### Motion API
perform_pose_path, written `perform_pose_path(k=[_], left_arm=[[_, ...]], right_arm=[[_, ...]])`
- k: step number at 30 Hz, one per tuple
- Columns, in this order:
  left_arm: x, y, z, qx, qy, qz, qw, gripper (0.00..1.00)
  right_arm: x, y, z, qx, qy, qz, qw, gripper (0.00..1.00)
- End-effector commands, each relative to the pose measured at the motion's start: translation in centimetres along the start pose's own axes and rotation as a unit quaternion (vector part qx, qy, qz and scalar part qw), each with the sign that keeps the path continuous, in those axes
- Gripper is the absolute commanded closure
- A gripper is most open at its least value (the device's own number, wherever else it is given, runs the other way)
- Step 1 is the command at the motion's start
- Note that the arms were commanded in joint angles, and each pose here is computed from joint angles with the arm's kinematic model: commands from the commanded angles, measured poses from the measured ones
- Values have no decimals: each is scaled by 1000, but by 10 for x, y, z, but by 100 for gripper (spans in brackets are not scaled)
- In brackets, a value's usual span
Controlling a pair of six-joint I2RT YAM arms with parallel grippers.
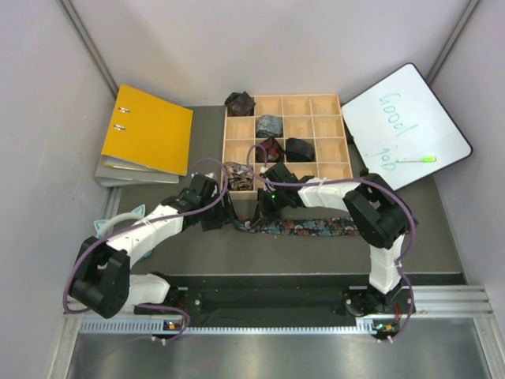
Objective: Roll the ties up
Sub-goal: Roll the tie at the center of the board.
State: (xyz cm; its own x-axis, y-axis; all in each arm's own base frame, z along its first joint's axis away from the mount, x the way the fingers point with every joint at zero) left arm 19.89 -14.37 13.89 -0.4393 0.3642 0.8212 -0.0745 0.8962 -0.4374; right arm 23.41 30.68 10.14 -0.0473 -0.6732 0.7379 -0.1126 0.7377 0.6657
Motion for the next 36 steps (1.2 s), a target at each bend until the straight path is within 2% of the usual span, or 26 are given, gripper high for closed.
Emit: perform_pose_path(k=[1, 13, 23, 27, 28, 31, 34, 36], left_arm=[[-12, -9, -5, -1, -7, 55, 998, 30], [-31, -7, 0, -2, 7, 76, 997, 34], [-47, -1, 7, 5, 20, 77, 997, 49], [-51, 0, 9, 6, 23, 81, 996, 63], [-52, 0, 9, 7, 23, 82, 996, 73], [-50, -3, 7, 8, 22, 89, 996, 88], [-45, -4, 3, 15, 18, 72, 997, 94], [-39, -2, 0, 25, 14, 34, 999, 98]], right_arm=[[-4, -16, -4, 7, -9, 16, 1000, 100], [-6, -20, -4, 5, -5, 16, 1000, 100], [-7, -23, -5, 3, -3, 19, 1000, 100], [-7, -25, -6, 1, -4, 21, 1000, 100], [-8, -25, -5, 1, -2, 21, 1000, 100], [-8, -24, -6, 1, -2, 20, 1000, 100], [-5, -21, -10, 1, -5, 18, 1000, 100], [0, -15, -14, 5, -9, 15, 1000, 100]])
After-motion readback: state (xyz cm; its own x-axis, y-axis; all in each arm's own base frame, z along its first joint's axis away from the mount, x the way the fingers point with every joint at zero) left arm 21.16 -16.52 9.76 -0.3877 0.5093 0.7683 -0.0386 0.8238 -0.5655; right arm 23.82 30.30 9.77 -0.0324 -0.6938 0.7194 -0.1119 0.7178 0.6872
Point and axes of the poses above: each gripper's point midway between its finger pads, its own x axis back along the fingers, its own y axis along the line the jaws close on, z = x × y, the point moved 9 cm from there along x, back along the fingers, and after that the axes turned 1 degree about -x, right-handed, at the moved point
